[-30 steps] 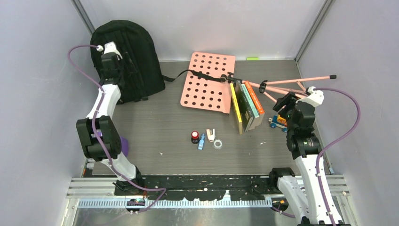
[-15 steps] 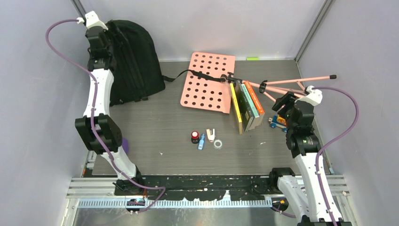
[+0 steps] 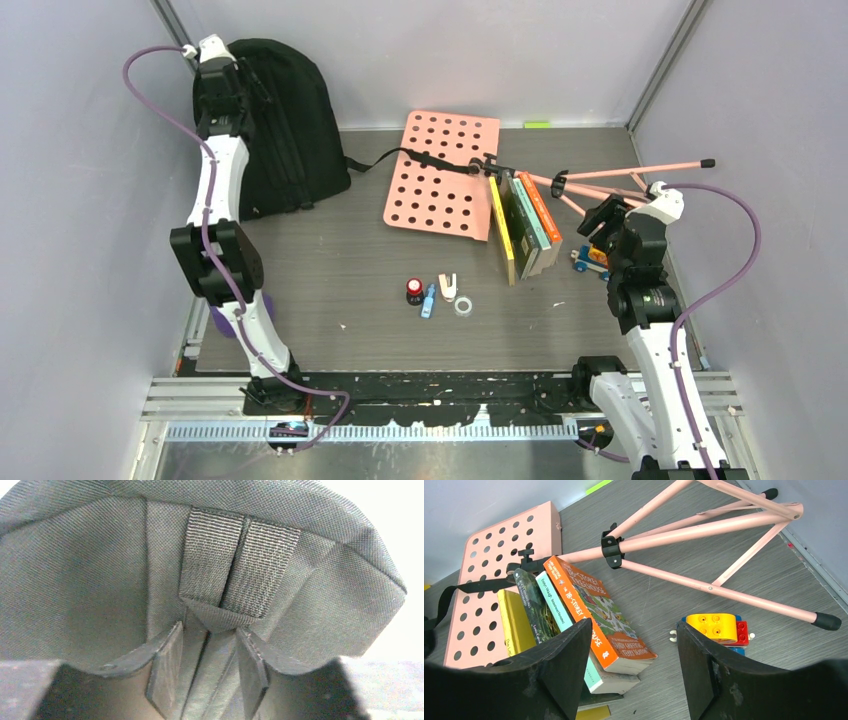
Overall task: Pack the student bag
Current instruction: Move the book to the center of the board.
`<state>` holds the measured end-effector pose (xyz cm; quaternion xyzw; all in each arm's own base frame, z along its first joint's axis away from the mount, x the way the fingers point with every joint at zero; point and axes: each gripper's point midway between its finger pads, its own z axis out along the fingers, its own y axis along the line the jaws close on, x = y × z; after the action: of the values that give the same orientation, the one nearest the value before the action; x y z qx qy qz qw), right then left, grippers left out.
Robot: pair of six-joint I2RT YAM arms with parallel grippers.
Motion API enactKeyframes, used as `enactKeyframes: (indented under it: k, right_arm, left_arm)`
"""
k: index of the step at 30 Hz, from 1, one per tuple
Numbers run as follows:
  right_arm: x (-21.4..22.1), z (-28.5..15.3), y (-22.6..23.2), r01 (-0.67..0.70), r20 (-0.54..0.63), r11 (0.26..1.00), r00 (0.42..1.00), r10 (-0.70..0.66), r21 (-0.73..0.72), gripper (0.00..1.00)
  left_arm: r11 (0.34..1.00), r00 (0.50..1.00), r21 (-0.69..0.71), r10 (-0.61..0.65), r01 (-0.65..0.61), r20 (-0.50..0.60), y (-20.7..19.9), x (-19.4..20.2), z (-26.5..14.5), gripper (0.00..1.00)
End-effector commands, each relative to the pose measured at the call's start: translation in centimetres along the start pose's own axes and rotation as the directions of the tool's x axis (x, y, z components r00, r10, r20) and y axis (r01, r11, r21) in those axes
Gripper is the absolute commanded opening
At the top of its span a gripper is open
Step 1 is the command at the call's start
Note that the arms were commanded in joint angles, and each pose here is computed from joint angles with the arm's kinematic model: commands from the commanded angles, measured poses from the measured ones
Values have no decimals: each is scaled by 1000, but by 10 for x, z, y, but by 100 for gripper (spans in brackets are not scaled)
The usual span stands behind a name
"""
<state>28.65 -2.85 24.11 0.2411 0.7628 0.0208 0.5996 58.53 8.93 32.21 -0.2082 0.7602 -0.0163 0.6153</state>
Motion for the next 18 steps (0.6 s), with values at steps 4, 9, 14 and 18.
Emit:
enactKeyframes:
  k: [4,9,14,18]
  right_arm:
    - [-11,0,4,-11,35,1000,999,12,-13,69]
    - [-12,0,4,-10,37,1000,999,10,-13,69]
    - [-12,-1,5,-12,39,1000,999,13,-19,69]
    - [-11,-2,6,-17,37,1000,999,18,-26,69]
  left_arm:
    - [998,993,58,18,-26,120,-11,-37,-8,19]
    - [995,985,91,21,-37,173,-16,-50,-28,0]
    - [990,975,128,31,-61,221,-21,-61,-60,0]
    - [989,972,131,40,-72,233,-19,-62,-86,0]
